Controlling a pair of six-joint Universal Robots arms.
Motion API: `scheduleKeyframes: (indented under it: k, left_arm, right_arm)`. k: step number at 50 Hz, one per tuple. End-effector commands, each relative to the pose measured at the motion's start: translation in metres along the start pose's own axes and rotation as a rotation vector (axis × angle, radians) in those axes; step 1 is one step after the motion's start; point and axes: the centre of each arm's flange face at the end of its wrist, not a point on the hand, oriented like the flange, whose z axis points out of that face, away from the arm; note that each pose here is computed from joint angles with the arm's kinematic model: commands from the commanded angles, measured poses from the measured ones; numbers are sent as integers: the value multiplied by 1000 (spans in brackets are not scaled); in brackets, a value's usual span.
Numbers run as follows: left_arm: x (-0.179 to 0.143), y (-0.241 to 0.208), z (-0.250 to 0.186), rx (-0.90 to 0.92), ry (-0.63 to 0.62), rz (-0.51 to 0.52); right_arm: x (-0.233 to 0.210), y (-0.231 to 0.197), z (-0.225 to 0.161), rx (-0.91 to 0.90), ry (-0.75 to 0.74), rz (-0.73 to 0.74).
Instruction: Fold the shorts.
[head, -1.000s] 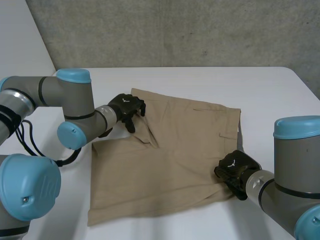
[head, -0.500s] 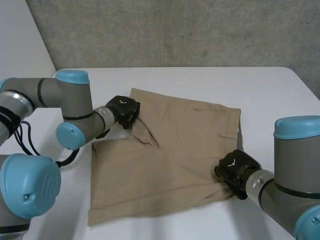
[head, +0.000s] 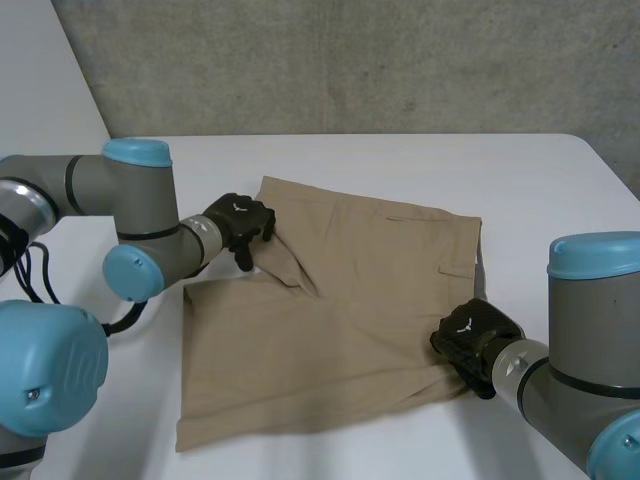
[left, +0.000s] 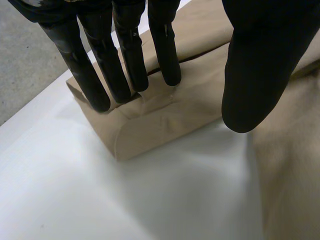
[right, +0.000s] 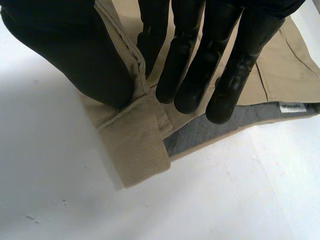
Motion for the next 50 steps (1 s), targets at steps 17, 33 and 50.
scheduleKeyframes:
  k: [17,33,50]
  left_arm:
    - [-3,-8,18,85,-25,9]
    - [8,-13,19,115,13,21]
    - [11,-1,27,100,19,20]
  right_arm:
    - [0,1,4,-1,1,1]
    - [-2,3,7,-8,-6,0]
    - [-1,6,9,-18,-8,6]
